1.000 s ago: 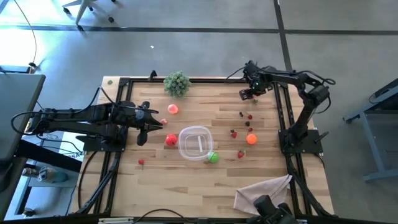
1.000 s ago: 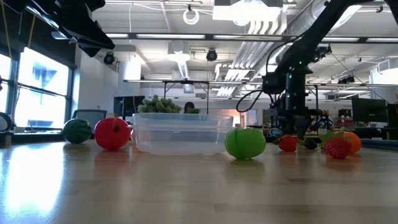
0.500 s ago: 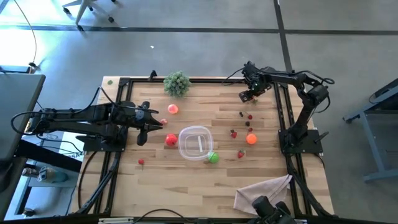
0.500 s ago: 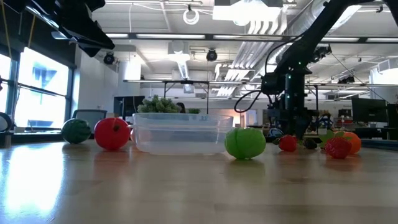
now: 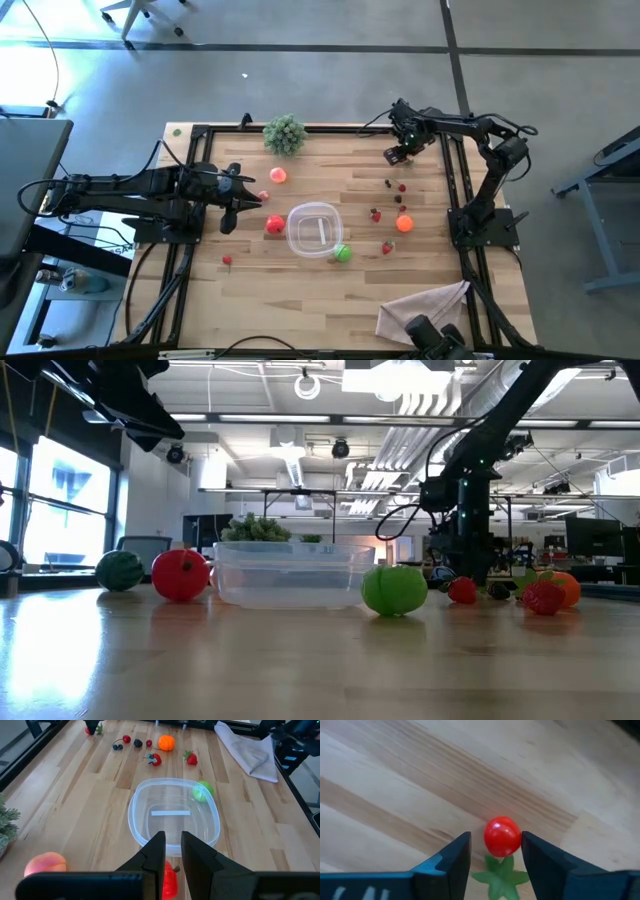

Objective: Pick and placing Produce into tupperware
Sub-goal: Put the cherry tomato into the transparent bin

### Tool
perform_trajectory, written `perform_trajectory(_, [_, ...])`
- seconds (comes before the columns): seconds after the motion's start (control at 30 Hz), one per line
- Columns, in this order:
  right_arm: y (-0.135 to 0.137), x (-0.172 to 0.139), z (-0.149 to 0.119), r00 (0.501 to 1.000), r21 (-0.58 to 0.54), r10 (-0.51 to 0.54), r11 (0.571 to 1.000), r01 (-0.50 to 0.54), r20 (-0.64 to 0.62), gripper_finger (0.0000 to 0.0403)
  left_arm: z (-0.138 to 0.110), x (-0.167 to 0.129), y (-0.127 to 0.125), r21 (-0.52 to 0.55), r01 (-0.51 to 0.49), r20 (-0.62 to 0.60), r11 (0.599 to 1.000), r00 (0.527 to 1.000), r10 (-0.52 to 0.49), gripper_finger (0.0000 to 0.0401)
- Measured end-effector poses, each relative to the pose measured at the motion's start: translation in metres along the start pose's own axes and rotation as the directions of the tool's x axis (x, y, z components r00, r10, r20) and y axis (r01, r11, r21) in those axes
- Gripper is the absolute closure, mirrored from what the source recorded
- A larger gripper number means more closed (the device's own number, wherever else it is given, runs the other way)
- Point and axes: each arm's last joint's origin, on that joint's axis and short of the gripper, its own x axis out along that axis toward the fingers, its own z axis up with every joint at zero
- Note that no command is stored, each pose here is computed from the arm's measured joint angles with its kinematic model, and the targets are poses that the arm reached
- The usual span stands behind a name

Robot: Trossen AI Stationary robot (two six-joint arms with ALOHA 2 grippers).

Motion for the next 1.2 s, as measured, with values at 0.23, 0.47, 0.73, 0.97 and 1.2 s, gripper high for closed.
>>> perform_trajectory(0.23, [0.003, 0.000, -0.001, 1.000, -0.009, 0.022, 1.000, -0.022, -0.006, 0.0249, 0.000, 0.000, 0.000, 0.000, 0.000, 0.000, 1.000, 1.000, 0.000, 0.0350])
perform_trajectory(0.47, [0.003, 0.010, 0.000, 0.999, -0.026, 0.013, 1.000, -0.014, -0.034, 0.0249, 0.000, 0.000, 0.000, 0.000, 0.000, 0.000, 1.000, 1.000, 0.000, 0.0350])
perform_trajectory(0.73, [0.003, 0.012, 0.001, 0.999, -0.044, 0.002, 0.999, -0.004, -0.036, 0.0249, 0.000, 0.000, 0.000, 0.000, 0.000, 0.000, 1.000, 1.000, 0.000, 0.0350])
perform_trajectory(0.97, [0.003, 0.012, 0.001, 0.999, -0.052, 0.000, 0.999, -0.002, -0.032, 0.0249, 0.000, 0.000, 0.000, 0.000, 0.000, 0.000, 1.000, 1.000, 0.000, 0.0350])
perform_trajectory(1.2, [0.003, 0.013, 0.002, 1.000, -0.056, 0.000, 0.998, -0.001, -0.027, 0.0250, 0.000, 0.000, 0.000, 0.000, 0.000, 0.000, 1.000, 1.000, 0.000, 0.0350])
